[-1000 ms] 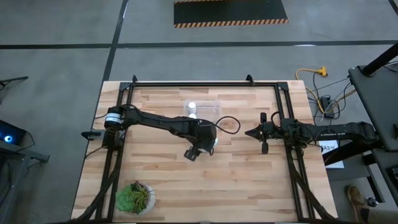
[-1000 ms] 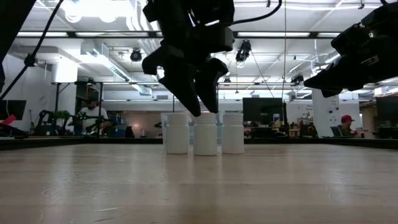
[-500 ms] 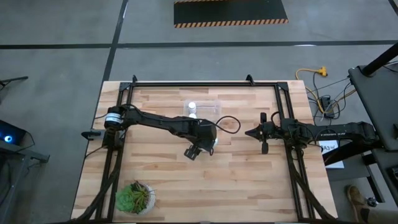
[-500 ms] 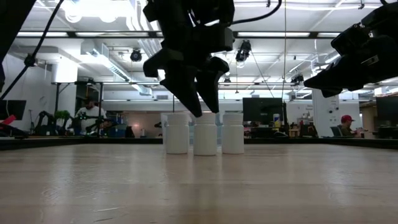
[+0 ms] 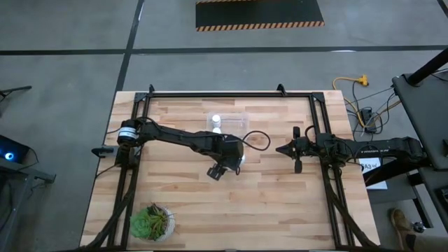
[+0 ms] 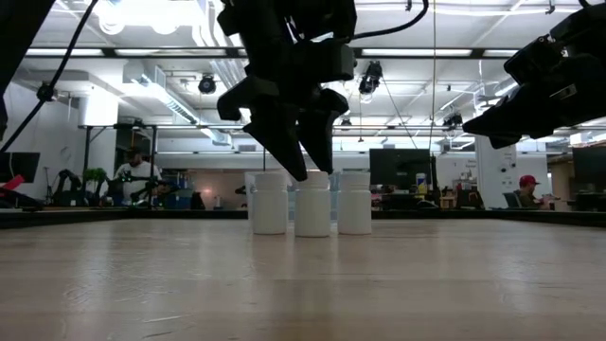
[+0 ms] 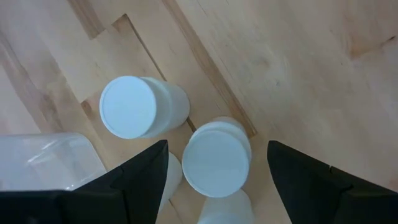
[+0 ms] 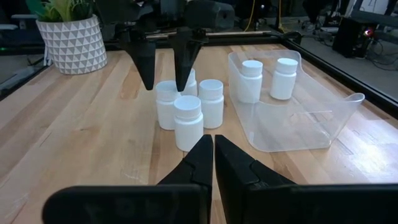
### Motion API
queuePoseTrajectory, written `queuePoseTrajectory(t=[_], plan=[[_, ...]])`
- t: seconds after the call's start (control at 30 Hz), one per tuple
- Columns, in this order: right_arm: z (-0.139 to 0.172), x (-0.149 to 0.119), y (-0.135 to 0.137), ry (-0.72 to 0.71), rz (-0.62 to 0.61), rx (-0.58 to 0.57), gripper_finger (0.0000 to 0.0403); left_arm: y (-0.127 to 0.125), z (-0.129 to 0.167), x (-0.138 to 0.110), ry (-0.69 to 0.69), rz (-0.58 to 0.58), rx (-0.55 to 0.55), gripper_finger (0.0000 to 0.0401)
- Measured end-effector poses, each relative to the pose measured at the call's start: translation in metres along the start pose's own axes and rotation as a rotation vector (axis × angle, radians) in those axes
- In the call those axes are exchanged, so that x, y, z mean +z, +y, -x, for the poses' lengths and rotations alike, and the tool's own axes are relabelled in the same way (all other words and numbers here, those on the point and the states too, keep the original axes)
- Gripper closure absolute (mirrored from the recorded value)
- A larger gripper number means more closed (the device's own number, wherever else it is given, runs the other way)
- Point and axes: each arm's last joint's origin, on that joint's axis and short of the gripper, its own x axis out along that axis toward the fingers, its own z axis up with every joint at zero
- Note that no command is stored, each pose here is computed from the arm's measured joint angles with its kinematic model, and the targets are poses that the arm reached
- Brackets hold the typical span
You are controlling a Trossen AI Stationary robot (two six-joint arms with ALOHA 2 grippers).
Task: Pick and place pill bottles into a basket
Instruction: Put the white pill bottle into the transparent bin
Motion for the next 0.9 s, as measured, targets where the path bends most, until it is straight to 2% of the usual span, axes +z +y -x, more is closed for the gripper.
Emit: queuePoseTrajectory(t=[0.9], plan=[[0.0,0.0001,0.0,0.0,0.0,0.0,0.0394,-0.0001,-0.0007,-0.0003,-0.008,0.009,-0.01,0.0145]])
